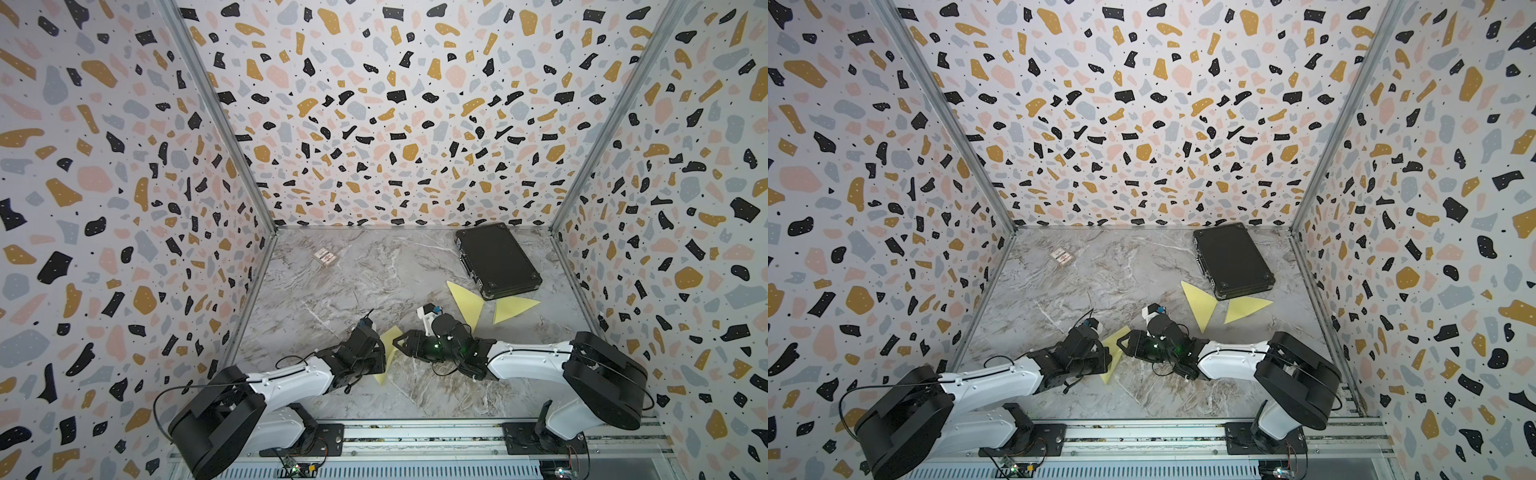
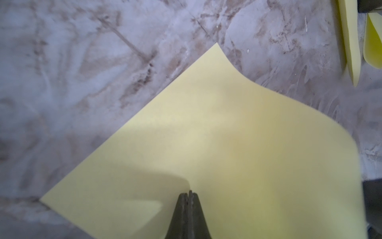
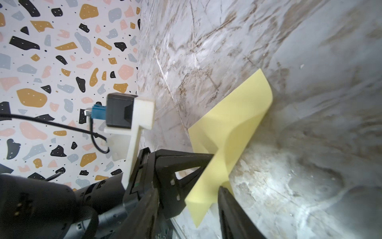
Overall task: Fold the square paper diagonally
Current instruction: Move the paper to the center of the board.
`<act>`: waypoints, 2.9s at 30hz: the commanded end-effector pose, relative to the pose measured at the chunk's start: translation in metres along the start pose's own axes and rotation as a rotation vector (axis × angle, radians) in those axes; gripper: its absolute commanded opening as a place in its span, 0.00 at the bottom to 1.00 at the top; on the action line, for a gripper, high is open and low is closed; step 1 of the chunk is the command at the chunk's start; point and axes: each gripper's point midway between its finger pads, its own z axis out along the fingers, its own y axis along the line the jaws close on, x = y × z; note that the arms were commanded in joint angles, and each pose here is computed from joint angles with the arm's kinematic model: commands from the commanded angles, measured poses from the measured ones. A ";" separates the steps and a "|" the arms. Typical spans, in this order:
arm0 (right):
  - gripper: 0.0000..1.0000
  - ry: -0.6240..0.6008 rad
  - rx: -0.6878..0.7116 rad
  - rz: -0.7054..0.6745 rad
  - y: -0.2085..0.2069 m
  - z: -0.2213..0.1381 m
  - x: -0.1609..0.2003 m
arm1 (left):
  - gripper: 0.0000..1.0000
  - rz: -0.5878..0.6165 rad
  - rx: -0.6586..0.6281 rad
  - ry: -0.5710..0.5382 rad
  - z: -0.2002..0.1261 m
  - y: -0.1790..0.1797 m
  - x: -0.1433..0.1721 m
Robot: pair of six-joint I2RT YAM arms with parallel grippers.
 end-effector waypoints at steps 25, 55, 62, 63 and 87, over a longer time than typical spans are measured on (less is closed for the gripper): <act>0.56 0.108 0.511 -0.022 -0.097 -0.018 0.027 | 0.00 0.000 -0.112 0.116 0.005 0.033 0.034; 0.57 -0.041 -0.061 0.057 0.002 0.030 -0.002 | 0.00 0.001 -0.119 0.113 0.003 0.035 0.034; 0.53 -0.063 -0.066 0.039 0.006 0.023 -0.005 | 0.00 0.000 -0.118 0.111 0.003 0.035 0.034; 0.53 -0.060 -0.064 0.036 0.006 0.023 -0.005 | 0.00 0.000 -0.118 0.109 0.003 0.035 0.033; 0.43 -0.012 0.276 0.014 -0.074 0.001 0.017 | 0.00 0.003 -0.128 0.117 0.002 0.035 0.034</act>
